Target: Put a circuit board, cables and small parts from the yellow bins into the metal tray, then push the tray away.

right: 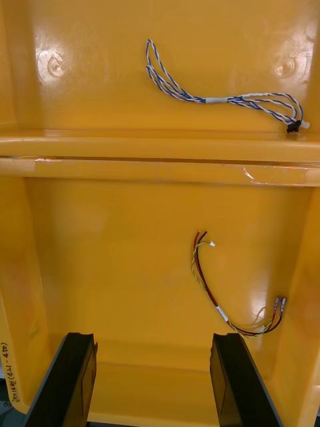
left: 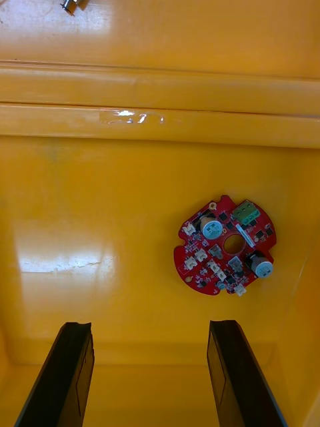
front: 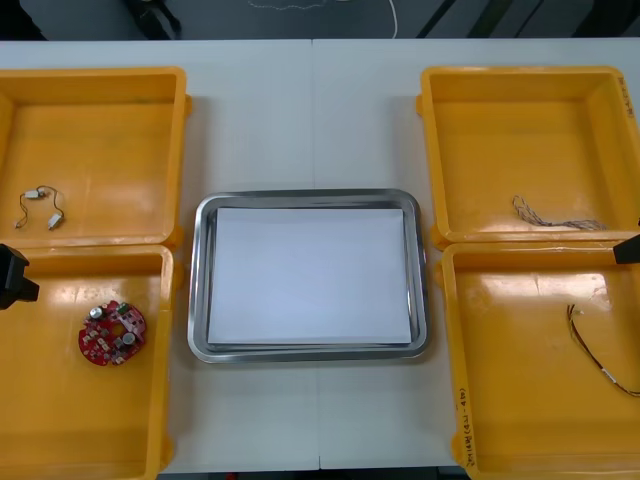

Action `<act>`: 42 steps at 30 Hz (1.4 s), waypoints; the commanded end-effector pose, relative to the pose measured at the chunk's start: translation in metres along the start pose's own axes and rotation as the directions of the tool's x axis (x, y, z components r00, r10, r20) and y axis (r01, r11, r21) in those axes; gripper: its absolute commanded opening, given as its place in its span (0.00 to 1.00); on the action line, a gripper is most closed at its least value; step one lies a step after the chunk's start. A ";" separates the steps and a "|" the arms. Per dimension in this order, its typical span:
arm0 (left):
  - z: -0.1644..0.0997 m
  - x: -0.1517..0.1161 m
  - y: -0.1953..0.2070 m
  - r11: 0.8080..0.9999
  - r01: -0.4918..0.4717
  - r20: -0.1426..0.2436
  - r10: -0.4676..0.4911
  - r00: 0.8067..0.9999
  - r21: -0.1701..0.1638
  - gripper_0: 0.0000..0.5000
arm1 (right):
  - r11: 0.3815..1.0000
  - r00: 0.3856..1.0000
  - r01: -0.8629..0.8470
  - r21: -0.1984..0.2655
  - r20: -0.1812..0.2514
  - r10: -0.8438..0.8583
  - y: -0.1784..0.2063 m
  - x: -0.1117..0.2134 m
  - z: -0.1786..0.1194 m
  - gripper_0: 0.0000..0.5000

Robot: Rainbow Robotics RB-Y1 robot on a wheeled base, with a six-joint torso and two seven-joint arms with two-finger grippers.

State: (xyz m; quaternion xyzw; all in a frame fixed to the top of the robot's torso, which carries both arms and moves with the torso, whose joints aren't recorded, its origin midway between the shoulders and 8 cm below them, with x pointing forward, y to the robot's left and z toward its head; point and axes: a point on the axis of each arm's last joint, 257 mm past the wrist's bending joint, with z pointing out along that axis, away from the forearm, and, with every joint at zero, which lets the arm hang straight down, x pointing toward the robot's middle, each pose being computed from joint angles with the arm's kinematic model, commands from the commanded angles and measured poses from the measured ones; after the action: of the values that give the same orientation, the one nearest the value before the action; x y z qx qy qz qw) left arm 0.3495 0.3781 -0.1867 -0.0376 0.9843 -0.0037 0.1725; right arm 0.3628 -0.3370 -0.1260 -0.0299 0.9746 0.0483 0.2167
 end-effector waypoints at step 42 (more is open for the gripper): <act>-0.017 -0.013 0.010 0.996 -0.087 0.036 0.088 0.995 -0.034 1.00 | 0.999 0.999 0.033 0.041 0.022 -0.034 -0.004 -0.007 -0.010 1.00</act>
State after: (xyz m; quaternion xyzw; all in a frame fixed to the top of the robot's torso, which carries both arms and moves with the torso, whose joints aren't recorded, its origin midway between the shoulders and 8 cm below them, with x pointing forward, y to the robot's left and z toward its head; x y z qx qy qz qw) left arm 0.3495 0.3781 -0.1867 -0.0376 0.9843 -0.0037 0.1725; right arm 0.3628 -0.3370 -0.1260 -0.0299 0.9746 0.0483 0.2167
